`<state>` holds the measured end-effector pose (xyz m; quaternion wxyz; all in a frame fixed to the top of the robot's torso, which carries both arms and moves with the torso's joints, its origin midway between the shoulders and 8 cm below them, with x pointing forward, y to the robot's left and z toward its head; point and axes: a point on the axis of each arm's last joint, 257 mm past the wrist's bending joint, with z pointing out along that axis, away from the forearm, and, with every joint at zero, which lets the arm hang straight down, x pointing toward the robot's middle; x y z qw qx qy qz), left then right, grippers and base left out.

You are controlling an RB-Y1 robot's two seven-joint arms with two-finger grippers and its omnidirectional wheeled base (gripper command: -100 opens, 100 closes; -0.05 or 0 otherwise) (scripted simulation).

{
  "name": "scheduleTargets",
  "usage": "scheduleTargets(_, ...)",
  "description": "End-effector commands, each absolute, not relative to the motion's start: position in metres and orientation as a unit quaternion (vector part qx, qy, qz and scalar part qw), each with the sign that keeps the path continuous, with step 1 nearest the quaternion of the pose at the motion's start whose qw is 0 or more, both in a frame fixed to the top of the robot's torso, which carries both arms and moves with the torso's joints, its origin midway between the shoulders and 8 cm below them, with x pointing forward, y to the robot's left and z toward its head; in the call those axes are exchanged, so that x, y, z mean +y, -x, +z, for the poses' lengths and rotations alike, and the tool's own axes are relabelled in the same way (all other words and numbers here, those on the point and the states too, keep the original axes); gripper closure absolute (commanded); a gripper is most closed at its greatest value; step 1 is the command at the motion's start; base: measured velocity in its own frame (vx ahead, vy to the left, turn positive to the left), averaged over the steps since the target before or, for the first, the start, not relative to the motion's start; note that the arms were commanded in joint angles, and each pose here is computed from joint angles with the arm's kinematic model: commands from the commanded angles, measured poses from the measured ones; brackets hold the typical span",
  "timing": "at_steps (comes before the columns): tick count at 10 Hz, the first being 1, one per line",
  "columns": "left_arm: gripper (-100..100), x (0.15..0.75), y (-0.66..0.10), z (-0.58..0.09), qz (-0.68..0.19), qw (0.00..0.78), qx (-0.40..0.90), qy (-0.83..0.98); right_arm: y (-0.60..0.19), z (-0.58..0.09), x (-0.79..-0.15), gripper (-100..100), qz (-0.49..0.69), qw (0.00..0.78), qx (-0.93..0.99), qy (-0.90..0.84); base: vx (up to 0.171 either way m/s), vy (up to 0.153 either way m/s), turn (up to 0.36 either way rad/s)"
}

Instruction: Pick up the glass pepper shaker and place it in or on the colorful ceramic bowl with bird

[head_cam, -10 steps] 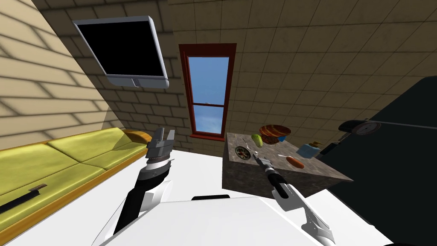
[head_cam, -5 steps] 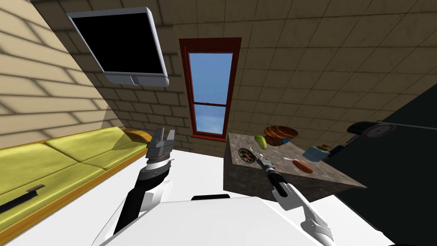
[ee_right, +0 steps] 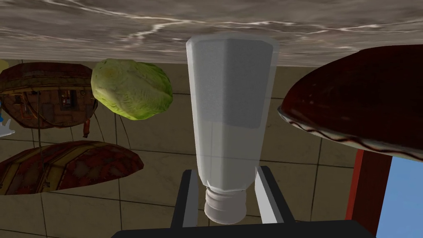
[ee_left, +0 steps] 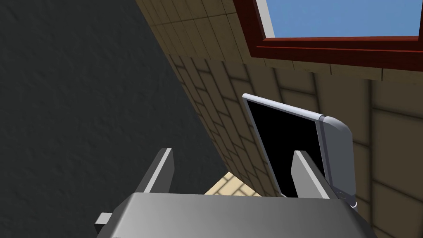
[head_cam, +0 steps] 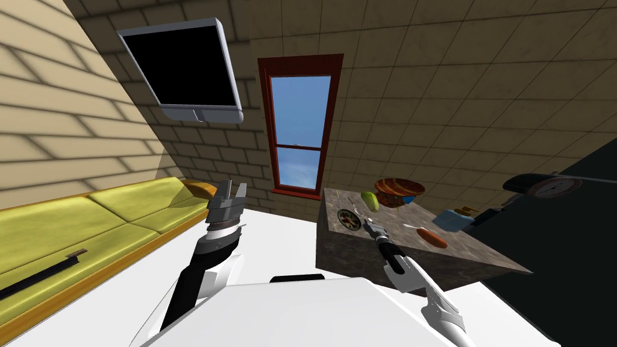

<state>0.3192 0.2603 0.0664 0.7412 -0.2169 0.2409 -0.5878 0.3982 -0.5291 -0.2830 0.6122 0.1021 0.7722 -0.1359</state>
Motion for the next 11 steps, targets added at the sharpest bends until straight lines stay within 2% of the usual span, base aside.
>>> scheduleTargets(1,0,0.260,-0.319,0.066,-0.588,0.741,0.241,0.217,-0.398,-0.283,-0.529,100,-0.136,0.612,0.772,-0.102,0.000,0.000,0.000)
scheduleTargets(3,0,0.260,-0.319,0.066,-0.588,0.741,0.241,0.217,-0.398,-0.283,-0.529,100,-0.136,0.612,0.772,-0.102,0.000,0.000,0.000)
scheduleTargets(4,0,0.260,-0.319,0.066,-0.588,0.741,0.241,0.217,-0.398,-0.283,-0.529,0,-0.136,0.612,0.772,-0.102,0.000,0.000,0.000)
scheduleTargets(5,0,0.260,-0.319,0.066,-0.588,0.741,0.241,0.217,-0.395,-0.284,-0.518,100,-0.130,0.612,0.774,-0.094,0.031,0.008,-0.178)
scheduleTargets(7,0,0.260,-0.319,0.066,-0.588,0.741,0.241,0.217,-0.395,-0.283,-0.516,100,-0.129,0.613,0.774,-0.092,0.027,0.016,-0.112)
scheduleTargets(8,0,0.260,-0.319,0.066,-0.588,0.741,0.241,0.217,-0.394,-0.283,-0.515,0,-0.128,0.613,0.774,-0.092,0.000,0.000,0.000)
scheduleTargets(9,0,0.260,-0.319,0.066,-0.588,0.741,0.241,0.217,-0.398,-0.265,-0.521,100,-0.129,0.628,0.761,-0.101,0.000,0.030,-0.081)
scheduleTargets(11,0,0.260,-0.319,0.066,-0.588,0.741,0.241,0.217,-0.397,-0.246,-0.531,100,-0.133,0.642,0.746,-0.118,0.030,0.076,-0.100)
